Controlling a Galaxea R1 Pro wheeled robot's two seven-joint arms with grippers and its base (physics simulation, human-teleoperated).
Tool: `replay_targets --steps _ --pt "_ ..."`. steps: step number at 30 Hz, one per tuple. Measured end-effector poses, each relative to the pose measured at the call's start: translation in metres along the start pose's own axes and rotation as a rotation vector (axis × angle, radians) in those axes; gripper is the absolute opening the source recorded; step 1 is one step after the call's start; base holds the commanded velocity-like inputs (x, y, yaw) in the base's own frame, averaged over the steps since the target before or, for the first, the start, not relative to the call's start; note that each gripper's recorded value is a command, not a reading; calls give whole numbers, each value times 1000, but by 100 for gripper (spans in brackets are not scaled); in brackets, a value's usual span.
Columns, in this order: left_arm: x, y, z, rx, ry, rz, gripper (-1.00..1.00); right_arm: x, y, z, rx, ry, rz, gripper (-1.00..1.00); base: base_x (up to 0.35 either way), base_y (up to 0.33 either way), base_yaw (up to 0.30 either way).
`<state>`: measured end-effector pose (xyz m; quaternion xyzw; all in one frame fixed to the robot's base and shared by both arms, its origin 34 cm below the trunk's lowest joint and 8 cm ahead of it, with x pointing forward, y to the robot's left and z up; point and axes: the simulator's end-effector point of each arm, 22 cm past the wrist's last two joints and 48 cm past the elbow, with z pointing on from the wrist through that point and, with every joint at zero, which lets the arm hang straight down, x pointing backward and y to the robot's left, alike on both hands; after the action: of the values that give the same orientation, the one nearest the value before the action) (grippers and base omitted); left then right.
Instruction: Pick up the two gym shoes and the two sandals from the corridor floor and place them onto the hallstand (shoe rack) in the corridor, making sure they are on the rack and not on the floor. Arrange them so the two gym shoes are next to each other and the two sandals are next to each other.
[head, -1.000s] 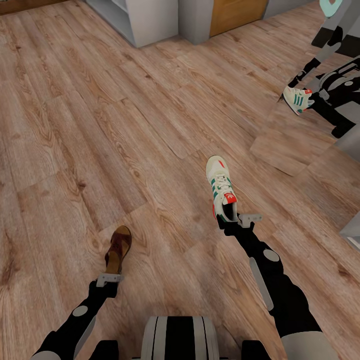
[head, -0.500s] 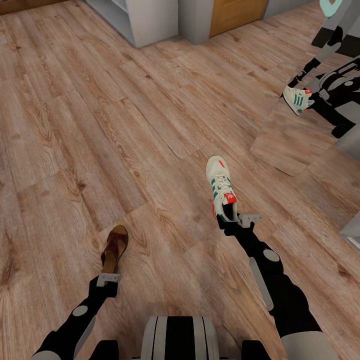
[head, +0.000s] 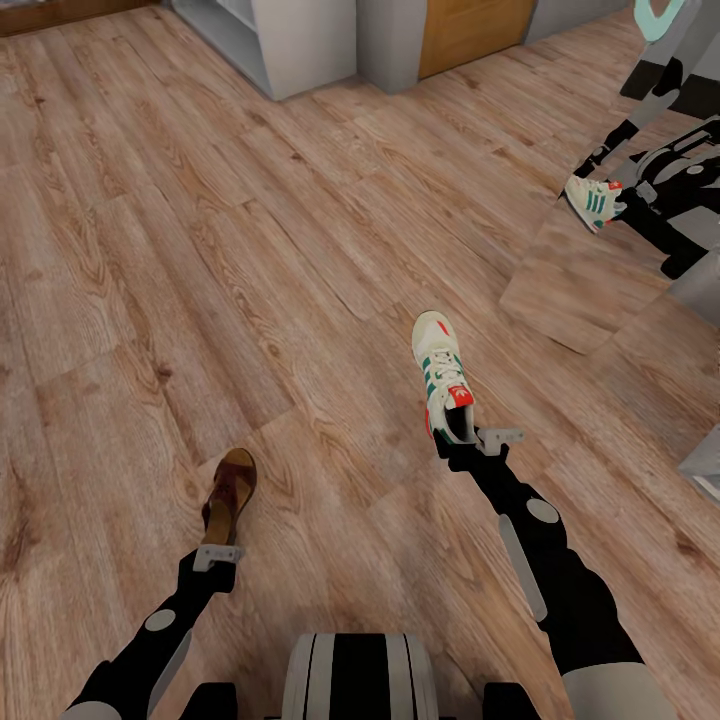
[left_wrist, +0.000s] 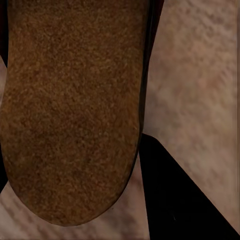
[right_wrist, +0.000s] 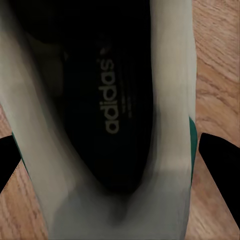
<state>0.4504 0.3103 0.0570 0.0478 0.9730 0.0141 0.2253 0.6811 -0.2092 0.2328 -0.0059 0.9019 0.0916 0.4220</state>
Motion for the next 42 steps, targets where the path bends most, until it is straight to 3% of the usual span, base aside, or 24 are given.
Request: replay_targets --steps 42 --pt "-96 8 -35 -15 -172 -3 -100 -120 17 -46 -16 -196 -35 -100 0 0 0"
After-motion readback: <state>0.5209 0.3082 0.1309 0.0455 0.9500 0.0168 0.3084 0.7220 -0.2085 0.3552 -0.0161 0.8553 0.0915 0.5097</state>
